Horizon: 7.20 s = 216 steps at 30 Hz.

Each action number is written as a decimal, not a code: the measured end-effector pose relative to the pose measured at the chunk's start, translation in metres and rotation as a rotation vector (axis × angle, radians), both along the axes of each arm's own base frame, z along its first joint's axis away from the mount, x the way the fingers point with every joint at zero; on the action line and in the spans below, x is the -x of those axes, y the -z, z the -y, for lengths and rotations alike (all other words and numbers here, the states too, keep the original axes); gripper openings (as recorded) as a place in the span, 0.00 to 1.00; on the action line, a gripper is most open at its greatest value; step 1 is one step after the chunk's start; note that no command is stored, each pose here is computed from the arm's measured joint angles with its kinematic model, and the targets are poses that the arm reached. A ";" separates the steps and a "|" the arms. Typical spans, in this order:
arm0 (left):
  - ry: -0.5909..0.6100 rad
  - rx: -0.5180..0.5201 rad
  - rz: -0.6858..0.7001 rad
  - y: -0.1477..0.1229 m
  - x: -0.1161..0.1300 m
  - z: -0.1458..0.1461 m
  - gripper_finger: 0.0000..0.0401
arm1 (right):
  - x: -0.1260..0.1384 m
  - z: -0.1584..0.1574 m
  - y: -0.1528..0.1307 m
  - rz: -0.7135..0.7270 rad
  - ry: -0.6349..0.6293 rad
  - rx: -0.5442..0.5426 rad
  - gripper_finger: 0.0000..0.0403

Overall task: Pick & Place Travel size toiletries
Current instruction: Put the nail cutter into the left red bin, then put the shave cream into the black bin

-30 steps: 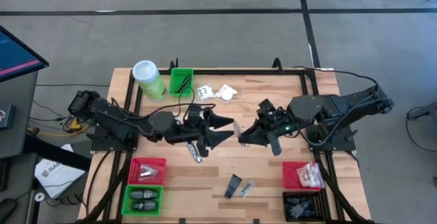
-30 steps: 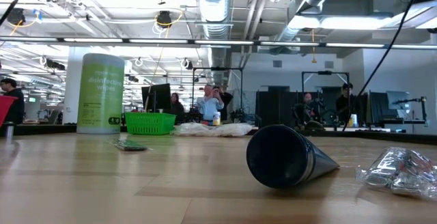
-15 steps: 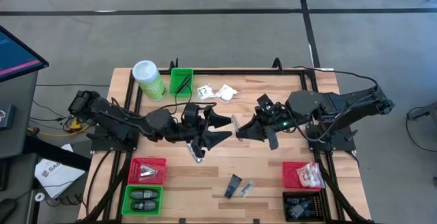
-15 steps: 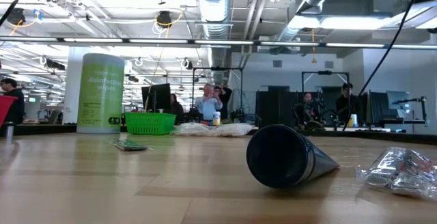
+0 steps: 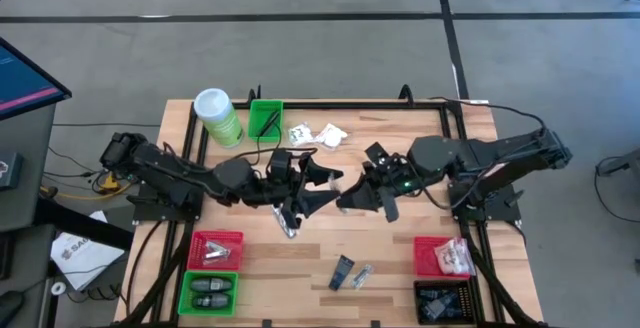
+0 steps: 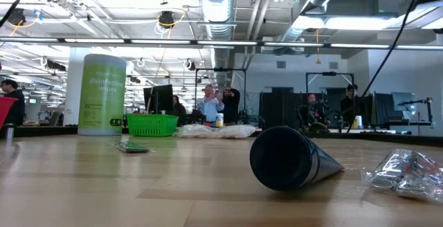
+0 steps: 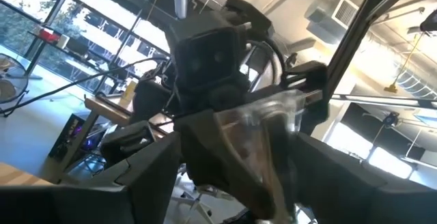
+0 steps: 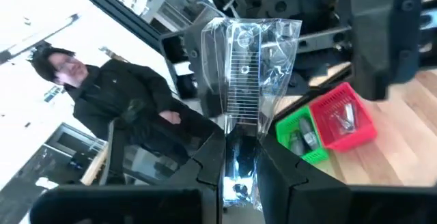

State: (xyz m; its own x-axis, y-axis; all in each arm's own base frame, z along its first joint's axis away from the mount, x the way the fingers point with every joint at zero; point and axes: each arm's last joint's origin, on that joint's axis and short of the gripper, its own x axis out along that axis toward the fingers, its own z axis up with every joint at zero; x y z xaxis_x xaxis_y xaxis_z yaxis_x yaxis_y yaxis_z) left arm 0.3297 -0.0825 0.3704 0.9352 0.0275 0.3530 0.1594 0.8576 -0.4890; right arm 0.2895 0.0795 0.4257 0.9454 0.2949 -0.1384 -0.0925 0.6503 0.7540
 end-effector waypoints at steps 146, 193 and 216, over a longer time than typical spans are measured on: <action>0.218 0.546 -1.622 0.152 0.222 0.050 0.46 | -0.020 0.035 0.001 0.099 -0.278 -0.011 0.83; 0.360 0.465 -0.773 0.111 -0.011 0.086 0.00 | 0.058 -0.032 0.080 -0.521 -0.509 0.400 0.00; 0.472 0.489 -1.065 0.189 -0.092 0.124 0.00 | 0.081 -0.063 0.181 -0.431 -0.567 0.538 0.00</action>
State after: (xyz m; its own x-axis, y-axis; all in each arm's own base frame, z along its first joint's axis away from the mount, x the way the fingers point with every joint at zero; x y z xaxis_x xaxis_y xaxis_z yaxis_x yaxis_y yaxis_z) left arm 0.4214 -0.2070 0.1816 0.7035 -0.4711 -0.5321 -0.2673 0.5184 -0.8123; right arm 0.2088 0.1421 0.2444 0.5112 0.4950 -0.7026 -0.2872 0.8689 0.4032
